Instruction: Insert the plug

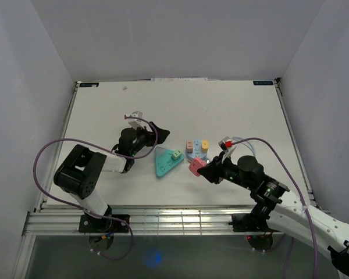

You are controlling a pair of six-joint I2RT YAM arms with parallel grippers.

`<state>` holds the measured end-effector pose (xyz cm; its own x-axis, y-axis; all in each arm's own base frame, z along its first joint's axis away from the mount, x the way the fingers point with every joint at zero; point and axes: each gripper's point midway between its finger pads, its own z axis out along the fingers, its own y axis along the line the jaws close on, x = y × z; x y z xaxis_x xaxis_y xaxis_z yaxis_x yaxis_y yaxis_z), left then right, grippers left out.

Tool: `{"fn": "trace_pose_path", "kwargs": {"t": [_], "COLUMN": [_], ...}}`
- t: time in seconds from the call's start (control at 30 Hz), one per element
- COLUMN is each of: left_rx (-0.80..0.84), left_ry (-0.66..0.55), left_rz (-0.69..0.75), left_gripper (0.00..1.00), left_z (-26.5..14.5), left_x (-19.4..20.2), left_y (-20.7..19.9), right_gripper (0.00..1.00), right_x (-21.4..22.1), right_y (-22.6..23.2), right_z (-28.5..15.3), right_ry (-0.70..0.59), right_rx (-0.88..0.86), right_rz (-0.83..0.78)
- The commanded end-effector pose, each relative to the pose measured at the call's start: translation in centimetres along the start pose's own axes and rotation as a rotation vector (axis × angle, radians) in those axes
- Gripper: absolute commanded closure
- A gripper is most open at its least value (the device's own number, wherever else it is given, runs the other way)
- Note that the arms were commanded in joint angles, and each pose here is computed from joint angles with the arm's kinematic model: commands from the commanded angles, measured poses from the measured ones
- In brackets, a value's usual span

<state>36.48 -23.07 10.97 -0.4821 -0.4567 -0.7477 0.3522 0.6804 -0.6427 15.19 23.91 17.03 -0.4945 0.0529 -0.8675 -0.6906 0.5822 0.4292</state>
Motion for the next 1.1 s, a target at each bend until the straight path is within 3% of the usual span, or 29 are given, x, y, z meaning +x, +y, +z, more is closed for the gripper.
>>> {"fn": "trace_pose_path", "kwargs": {"t": [0.0, 0.17, 0.33, 0.5, 0.57, 0.7, 0.97, 1.07], "left_rx": [-0.054, -0.02, 0.043, 0.039, 0.001, -0.047, -0.046, -0.036], "left_ry": [0.017, 0.09, 0.144, 0.191, 0.177, 0.15, 0.089, 0.086], "left_rz": [0.045, 0.034, -0.012, -0.037, -0.045, -0.126, -0.123, -0.122], "left_gripper": [0.05, 0.14, 0.23, 0.53, 0.57, 0.6, 0.6, 0.59], "left_z": [1.4, 3.0, 1.8, -2.0, -3.0, -6.0, -9.5, -10.2], "left_x": [-0.4, 1.7, 3.0, 5.4, 5.8, 6.4, 6.3, 6.7], "left_y": [1.2, 1.7, 0.4, 0.3, 0.7, 0.9, -1.0, -1.6], "right_gripper": [0.92, 0.92, 0.92, 0.92, 0.92, 0.92, 0.92, 0.92], "right_x": [-0.9, -1.5, -0.9, -1.3, -0.9, -0.9, 0.9, 1.3], "right_y": [1.0, 1.3, 0.6, 0.7, 0.4, 0.9, 3.2, 3.9], "right_z": [-0.8, -1.6, -1.6, -1.2, -0.8, 0.1, 1.8, 1.4], "right_ry": [0.038, 0.004, 0.057, 0.113, 0.167, 0.244, 0.46, 0.596], "right_rx": [-0.019, -0.03, 0.016, 0.033, 0.052, 0.049, -0.007, 0.011], "right_rz": [-0.047, -0.061, -0.055, -0.072, -0.078, -0.074, 0.062, 0.104]}}
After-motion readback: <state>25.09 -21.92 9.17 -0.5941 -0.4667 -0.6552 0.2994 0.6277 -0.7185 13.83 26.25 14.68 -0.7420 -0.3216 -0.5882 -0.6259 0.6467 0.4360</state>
